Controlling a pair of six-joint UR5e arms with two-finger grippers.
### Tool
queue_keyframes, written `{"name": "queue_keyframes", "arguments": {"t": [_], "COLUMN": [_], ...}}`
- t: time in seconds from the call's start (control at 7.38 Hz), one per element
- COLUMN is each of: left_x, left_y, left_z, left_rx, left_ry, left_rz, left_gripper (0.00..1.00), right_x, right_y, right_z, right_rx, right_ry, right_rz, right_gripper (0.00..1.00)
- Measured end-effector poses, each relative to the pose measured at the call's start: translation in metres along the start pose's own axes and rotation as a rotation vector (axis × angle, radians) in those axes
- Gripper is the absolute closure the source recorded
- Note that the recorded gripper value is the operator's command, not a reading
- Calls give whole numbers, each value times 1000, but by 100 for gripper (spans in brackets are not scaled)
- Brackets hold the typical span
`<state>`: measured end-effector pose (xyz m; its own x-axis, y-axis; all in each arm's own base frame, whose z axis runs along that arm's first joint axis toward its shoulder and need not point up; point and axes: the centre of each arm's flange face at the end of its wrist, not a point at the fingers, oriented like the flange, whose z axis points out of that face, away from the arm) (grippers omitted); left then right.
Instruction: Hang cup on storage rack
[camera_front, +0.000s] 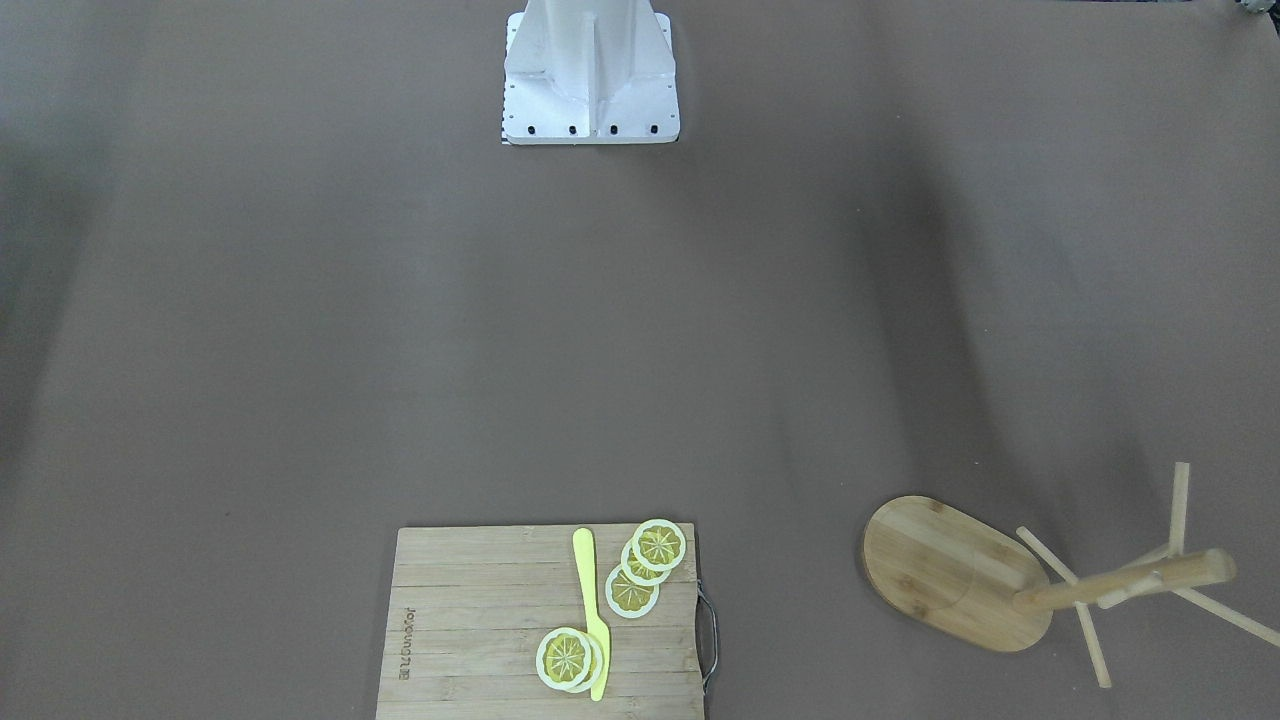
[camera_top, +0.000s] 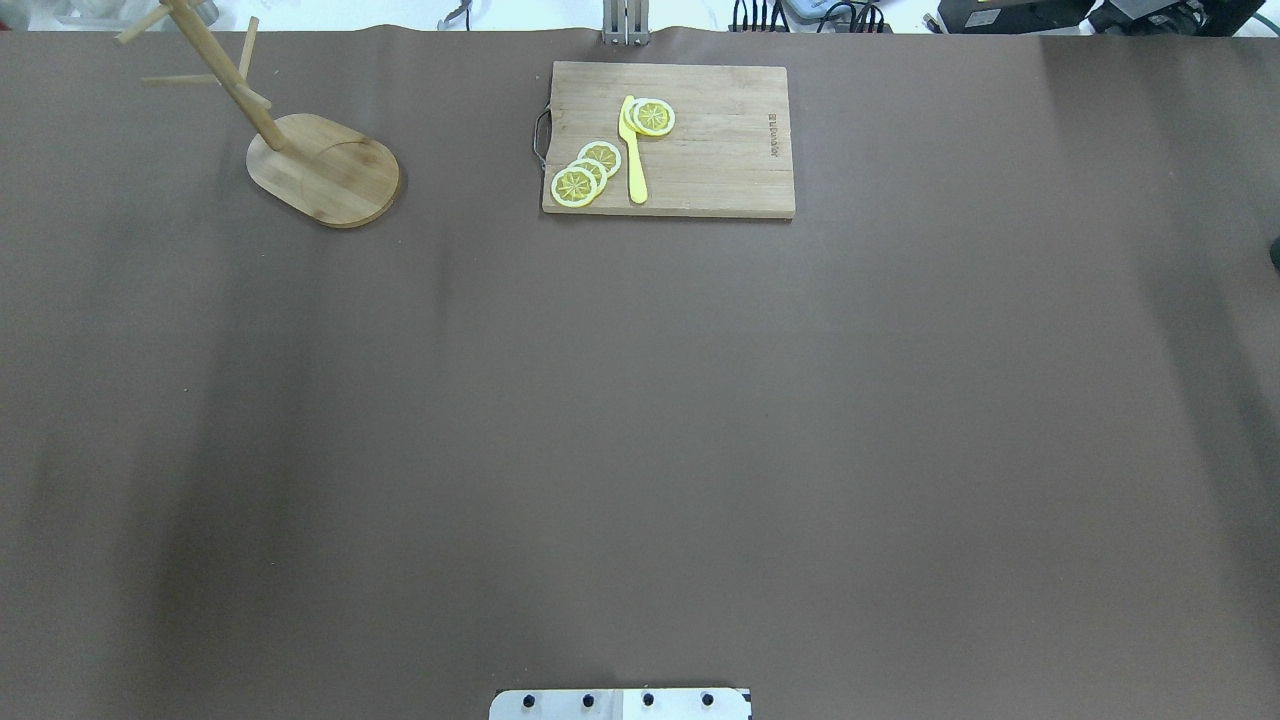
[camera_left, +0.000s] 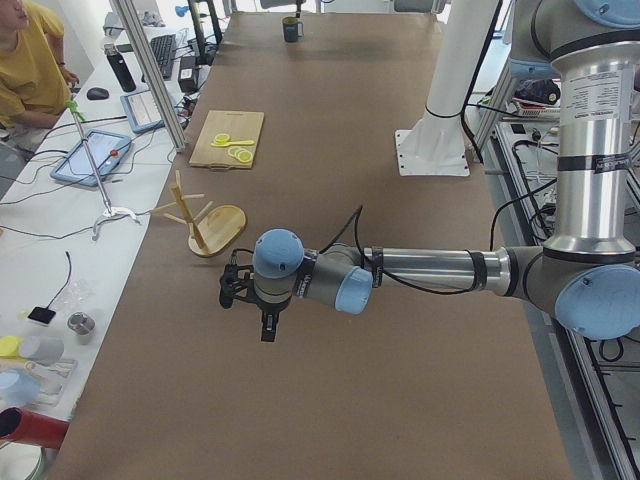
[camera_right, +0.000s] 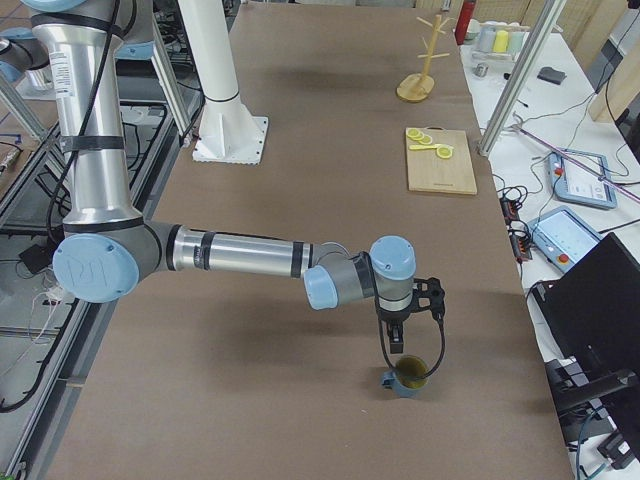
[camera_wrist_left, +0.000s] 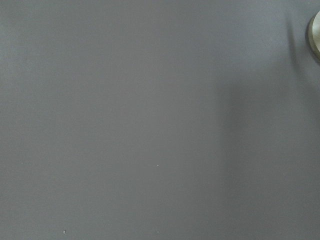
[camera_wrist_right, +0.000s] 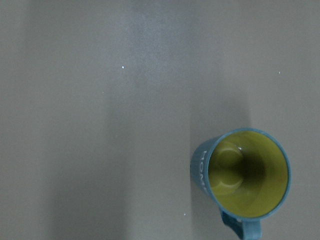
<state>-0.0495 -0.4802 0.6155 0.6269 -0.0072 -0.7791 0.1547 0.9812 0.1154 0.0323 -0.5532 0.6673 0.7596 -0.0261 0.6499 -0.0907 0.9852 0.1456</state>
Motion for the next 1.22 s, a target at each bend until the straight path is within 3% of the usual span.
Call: {"name": "queue_keyframes", "arguments": {"t": [0.41, 1.22], "left_x": [10, 17], "left_y": [-2, -6], "left_z": [-7, -11], "left_rx": [17, 33], "left_ry": [4, 9], "left_rz": [-27, -51], "left_gripper": [2, 2], "right_x": [26, 74], "right_y": [-32, -22], "right_z": [24, 55], "right_rx": [-44, -117], "right_ry": [12, 35], "right_rz": [8, 6], "right_gripper": [18, 24]}}
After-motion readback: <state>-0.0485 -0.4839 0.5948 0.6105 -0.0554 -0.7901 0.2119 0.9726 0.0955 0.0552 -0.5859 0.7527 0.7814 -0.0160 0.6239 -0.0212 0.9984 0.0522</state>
